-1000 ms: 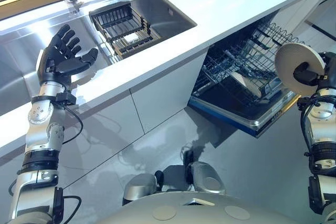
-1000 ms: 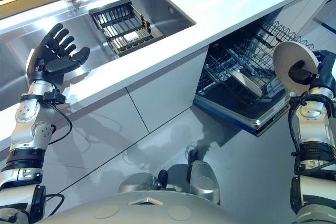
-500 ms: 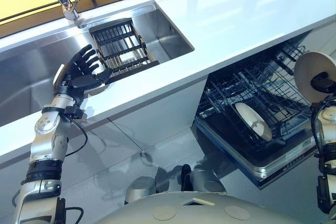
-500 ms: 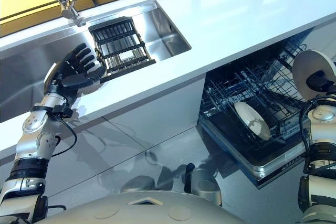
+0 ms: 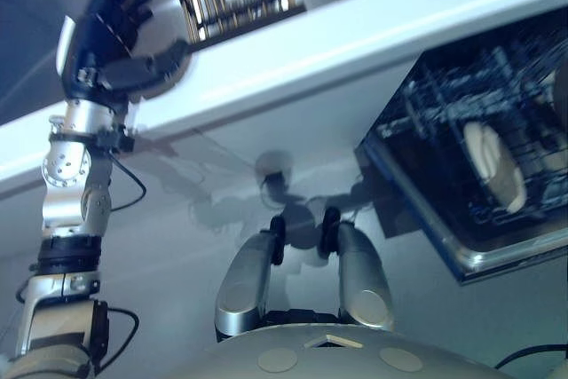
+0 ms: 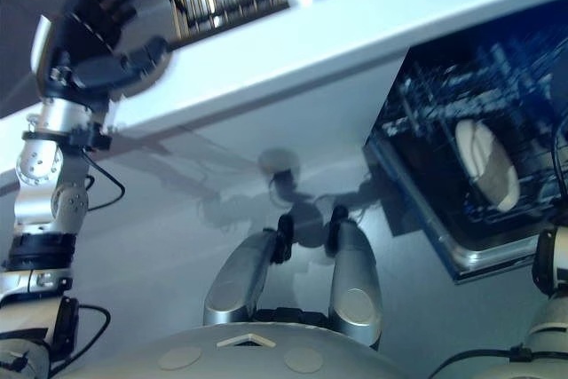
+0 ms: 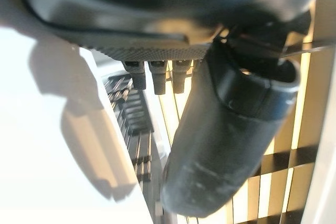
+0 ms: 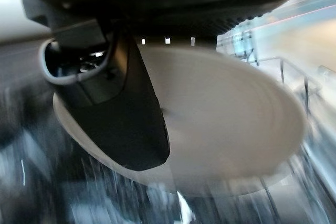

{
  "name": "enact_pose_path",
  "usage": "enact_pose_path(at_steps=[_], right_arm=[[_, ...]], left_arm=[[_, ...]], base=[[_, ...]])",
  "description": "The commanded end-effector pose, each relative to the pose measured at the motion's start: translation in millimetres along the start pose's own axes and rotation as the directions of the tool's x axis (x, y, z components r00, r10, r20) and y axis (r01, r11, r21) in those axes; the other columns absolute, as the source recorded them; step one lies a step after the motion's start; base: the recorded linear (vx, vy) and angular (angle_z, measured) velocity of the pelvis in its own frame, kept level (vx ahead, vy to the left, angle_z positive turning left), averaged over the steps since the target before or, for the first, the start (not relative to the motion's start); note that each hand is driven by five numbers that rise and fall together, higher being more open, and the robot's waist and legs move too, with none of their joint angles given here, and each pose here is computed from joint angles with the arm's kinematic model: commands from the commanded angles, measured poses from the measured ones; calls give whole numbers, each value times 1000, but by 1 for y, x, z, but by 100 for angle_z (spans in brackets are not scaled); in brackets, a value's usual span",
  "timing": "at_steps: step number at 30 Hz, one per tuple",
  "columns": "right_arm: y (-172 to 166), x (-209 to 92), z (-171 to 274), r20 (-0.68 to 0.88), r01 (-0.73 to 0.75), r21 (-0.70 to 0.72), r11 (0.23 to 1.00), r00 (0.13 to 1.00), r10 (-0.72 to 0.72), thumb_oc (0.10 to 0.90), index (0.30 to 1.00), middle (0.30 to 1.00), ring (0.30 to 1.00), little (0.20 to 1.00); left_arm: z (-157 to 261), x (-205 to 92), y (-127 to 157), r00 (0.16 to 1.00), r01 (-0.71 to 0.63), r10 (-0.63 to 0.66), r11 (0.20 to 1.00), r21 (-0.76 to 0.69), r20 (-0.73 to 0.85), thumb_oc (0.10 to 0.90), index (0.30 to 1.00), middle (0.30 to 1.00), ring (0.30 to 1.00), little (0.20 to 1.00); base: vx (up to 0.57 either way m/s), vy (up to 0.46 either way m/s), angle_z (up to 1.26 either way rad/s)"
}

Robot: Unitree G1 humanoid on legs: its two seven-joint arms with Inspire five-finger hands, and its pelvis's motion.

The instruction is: Pick up plates and place into dishwasher.

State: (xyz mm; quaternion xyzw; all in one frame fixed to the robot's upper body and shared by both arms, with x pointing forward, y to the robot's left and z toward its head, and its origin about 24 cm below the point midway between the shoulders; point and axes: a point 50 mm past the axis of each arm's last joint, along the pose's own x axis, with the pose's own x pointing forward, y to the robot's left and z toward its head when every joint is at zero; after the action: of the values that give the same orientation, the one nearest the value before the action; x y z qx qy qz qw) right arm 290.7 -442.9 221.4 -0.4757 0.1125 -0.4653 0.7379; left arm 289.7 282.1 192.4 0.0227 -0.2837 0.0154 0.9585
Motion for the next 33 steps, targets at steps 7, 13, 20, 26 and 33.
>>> enact_pose_path(at_steps=[7,13,20,26,33], right_arm=[[40,-16,9,-9,-71,129,989,997,72,800,900,900,900,900],[29,-25,23,60,114,210,971,990,-129,800,900,900,900,900],[-22,-21,24,140,360,257,897,904,-403,800,900,900,900,900],[-38,-15,-12,112,321,188,928,932,-345,800,900,900,900,900],[-9,-24,-48,29,194,187,963,979,-203,800,900,900,900,900]], left_arm=[[-2,-17,23,997,-68,68,998,8,-28,800,900,900,900,900],[-2,-24,34,997,-60,61,998,27,-42,800,900,900,900,900],[-14,-38,32,997,-21,20,1000,-15,-76,800,900,900,900,900],[-19,-40,25,991,19,-19,1000,-8,-132,800,900,900,900,900],[-27,-44,32,977,14,-6,999,34,-212,800,900,900,900,900]], base=[[-85,-63,-7],[4,35,0],[-22,227,-13],[-39,271,-15],[-77,253,-32]])
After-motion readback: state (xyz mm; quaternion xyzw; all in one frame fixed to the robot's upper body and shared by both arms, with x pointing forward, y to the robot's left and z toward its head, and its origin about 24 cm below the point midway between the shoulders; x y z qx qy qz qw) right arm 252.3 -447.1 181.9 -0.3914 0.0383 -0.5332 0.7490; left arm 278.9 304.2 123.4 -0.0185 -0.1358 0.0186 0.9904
